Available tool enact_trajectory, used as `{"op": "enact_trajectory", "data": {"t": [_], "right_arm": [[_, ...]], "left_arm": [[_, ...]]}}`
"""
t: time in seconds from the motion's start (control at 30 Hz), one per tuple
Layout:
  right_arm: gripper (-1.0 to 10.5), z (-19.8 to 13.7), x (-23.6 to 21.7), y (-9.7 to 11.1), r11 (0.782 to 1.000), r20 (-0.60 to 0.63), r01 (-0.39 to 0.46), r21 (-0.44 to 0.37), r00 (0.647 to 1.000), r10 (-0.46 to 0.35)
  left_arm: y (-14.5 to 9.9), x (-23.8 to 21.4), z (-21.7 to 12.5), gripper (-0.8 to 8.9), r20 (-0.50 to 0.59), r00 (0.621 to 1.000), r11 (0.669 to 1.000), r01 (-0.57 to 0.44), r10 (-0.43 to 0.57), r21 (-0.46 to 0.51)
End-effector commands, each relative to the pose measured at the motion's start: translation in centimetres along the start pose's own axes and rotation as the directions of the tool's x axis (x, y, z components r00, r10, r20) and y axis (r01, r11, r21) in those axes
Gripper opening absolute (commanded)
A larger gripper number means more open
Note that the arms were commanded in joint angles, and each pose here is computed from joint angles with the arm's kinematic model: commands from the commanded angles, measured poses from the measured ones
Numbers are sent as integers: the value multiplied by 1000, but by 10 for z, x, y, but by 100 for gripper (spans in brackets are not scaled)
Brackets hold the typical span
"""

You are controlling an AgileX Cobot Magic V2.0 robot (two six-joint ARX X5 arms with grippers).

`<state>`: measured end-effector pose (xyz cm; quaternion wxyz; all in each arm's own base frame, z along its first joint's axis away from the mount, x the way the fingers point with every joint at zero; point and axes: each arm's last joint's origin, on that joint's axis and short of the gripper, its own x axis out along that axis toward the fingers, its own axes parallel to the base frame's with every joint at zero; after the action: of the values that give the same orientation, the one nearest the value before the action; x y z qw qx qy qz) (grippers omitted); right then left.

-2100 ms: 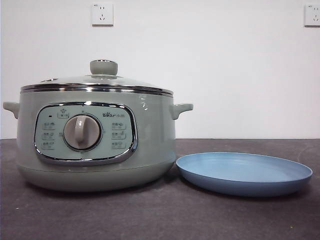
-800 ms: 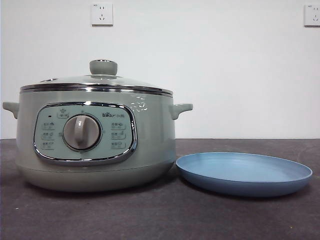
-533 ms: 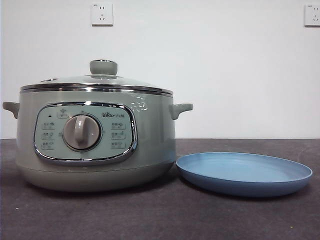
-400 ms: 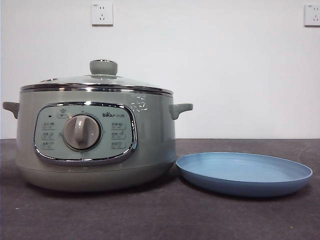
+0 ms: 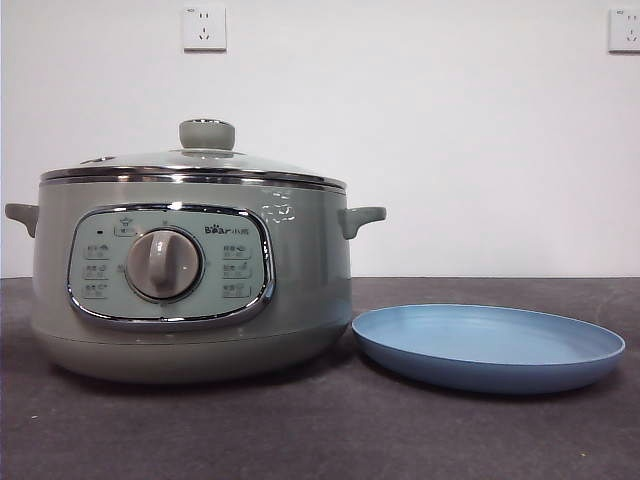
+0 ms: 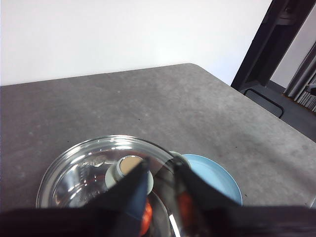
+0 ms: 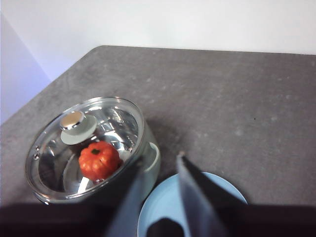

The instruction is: Take the pumpkin out from the steamer,put the pumpkin in the blue plate,close the lid

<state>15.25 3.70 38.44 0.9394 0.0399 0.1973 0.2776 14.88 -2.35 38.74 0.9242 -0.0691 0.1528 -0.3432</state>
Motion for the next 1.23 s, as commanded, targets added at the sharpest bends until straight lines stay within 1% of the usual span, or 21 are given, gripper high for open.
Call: {"op": "enact_trajectory", "data": {"t": [0.03,0.2,0.27,0.37,0.67,0.9,1.03,1.23], "right_arm": [[623,0,3,-1,1000,-11,-2,-6,1000,2],[630,0,3,-1,1000,-13,-2,1,1000,2],[630,0,3,-1,1000,-13,-3,7,1000,3],[629,0,4,-1,1000,-16,-7,8,1000,7],[627,-1,8,1,1000,-31,-22,7,999,22],[627,-2,8,2,1000,-49,-24,12,998,25],[627,-3,8,2,1000,-52,-24,14,998,25],[626,-3,8,2,1000,-52,-24,14,998,25]], "left_arm": [[0,0,0,478,-4,1000,1000,0,0,4],[2,6,0,475,-14,1000,1000,4,-4,-29],[4,15,1,475,-16,1000,999,11,-11,-53],[5,33,1,470,-37,999,998,35,-37,-52],[5,101,-16,470,-183,983,999,-17,10,-39],[8,139,-32,470,-261,959,994,-99,107,43],[12,153,-40,469,-290,947,990,-120,138,80],[15,169,-51,469,-338,931,988,-103,138,119]]}}
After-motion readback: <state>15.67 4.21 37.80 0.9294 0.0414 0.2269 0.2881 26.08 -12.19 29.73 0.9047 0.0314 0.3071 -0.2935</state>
